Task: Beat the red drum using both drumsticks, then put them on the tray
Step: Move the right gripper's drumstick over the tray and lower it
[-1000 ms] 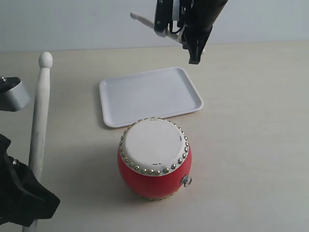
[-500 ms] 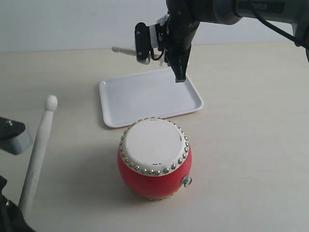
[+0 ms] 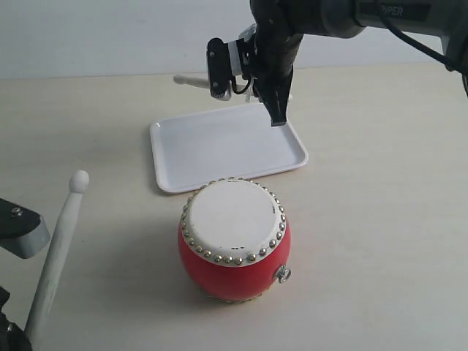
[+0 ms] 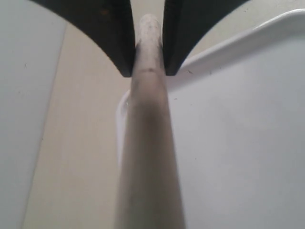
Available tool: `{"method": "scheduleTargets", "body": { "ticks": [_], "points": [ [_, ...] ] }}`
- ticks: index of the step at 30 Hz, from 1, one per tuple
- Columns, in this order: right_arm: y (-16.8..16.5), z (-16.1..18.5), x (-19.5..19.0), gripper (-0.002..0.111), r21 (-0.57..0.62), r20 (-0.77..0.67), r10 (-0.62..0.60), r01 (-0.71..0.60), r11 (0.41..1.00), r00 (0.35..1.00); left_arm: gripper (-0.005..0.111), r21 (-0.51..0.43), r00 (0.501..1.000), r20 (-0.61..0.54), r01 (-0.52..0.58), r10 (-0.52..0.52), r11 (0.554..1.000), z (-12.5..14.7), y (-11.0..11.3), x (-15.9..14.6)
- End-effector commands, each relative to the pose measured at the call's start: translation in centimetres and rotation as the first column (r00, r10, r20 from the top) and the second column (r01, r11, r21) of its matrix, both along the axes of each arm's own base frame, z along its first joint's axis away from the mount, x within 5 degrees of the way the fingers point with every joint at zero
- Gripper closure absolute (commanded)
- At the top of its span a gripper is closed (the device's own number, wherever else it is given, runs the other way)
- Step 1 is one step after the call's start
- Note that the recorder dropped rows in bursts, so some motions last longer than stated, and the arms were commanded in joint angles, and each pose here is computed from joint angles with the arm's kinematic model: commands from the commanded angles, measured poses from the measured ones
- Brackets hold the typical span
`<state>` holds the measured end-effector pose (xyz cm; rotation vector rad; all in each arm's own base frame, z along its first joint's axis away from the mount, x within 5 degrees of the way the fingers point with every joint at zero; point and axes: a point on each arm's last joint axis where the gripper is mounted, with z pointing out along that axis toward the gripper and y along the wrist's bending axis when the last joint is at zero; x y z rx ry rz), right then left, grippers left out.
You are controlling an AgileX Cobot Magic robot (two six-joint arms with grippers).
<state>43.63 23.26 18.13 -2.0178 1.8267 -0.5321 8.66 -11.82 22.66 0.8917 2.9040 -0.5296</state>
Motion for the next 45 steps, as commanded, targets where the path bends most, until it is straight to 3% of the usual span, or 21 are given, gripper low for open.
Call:
{"method": "scheduleTargets", "body": {
  "ticks": [1,9,24,32,38,45],
  "points": [
    [0.4,0.5,-0.2,0.108,-0.01,0.024,0.011,-0.011,1.0,1.0,0.107,-0.024,1.0,0.028,0.003,-0.002,1.0,0.2,-0.1,0.1],
    [0.3,0.5,0.2,0.108,-0.035,0.068,0.015,-0.013,0.999,0.998,0.107,-0.025,0.998,0.045,0.048,-0.047,0.999,0.2,-0.1,0.1],
    [0.3,-5.2,1.5,0.108,-0.053,0.03,0.042,-0.041,0.998,0.999,0.107,-0.035,0.999,0.019,0.048,-0.047,0.998,0.1,-0.2,-0.1],
    [0.4,-6.6,1.3,0.108,-0.017,-0.015,0.014,-0.014,1.0,1.0,0.107,-0.026,0.999,0.01,0.048,-0.048,0.999,-0.3,0.0,-0.3],
    [0.5,-6.6,1.3,0.09,-0.004,-0.018,0.011,-0.011,1.0,1.0,0.107,-0.028,0.999,0.008,0.046,-0.046,0.999,-0.3,0.0,-0.3],
    [0.6,-6.5,1.4,0.086,0.001,-0.012,0.014,-0.014,1.0,1.0,0.107,-0.034,0.999,0.013,0.043,-0.043,0.998,-0.3,-0.1,-0.3]
  ]
}}
